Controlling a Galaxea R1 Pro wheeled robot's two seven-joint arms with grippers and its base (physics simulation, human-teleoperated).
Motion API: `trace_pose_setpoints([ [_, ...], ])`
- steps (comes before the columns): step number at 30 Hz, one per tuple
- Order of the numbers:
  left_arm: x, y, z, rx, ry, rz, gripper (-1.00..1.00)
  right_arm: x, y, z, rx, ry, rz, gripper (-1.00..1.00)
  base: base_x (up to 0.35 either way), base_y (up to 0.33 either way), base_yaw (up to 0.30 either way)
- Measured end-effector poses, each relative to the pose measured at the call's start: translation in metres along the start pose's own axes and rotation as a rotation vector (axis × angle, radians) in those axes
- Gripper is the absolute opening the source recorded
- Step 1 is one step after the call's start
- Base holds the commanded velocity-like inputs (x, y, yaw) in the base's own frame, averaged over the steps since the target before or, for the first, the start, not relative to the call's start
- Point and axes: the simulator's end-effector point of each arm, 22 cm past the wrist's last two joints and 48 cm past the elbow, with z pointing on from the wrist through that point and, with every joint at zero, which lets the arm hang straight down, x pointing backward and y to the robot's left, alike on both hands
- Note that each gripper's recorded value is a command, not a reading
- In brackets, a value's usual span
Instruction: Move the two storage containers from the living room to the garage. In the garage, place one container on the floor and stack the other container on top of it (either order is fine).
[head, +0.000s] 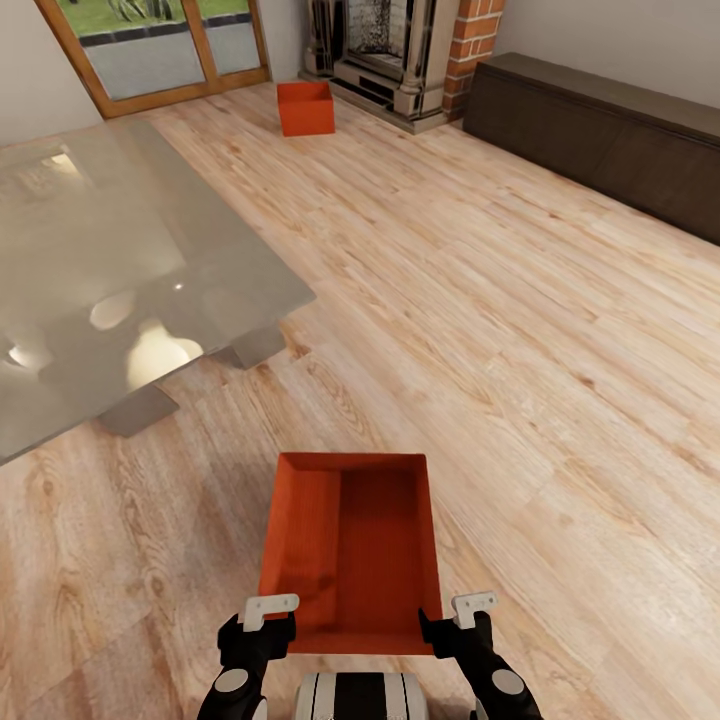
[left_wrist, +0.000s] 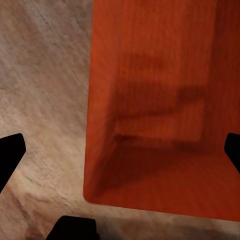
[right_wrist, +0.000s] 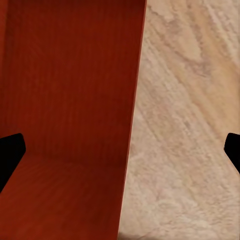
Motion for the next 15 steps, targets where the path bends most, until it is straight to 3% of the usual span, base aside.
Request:
trace_pose_setpoints([
  [6, 0.006, -0.001, 0.011, 0.0, -0.001, 0.0, 1.0, 0.008, -0.001, 0.011, 0.0, 0.0, 0.0, 1.0, 0.0, 0.0, 0.0],
  [15, 0.007, 0.006, 0.013, -0.011, -0.002, 0.009, 1.0, 0.008, -0.001, 0.011, 0.0, 0.0, 0.0, 1.0, 0.0, 0.0, 0.0],
])
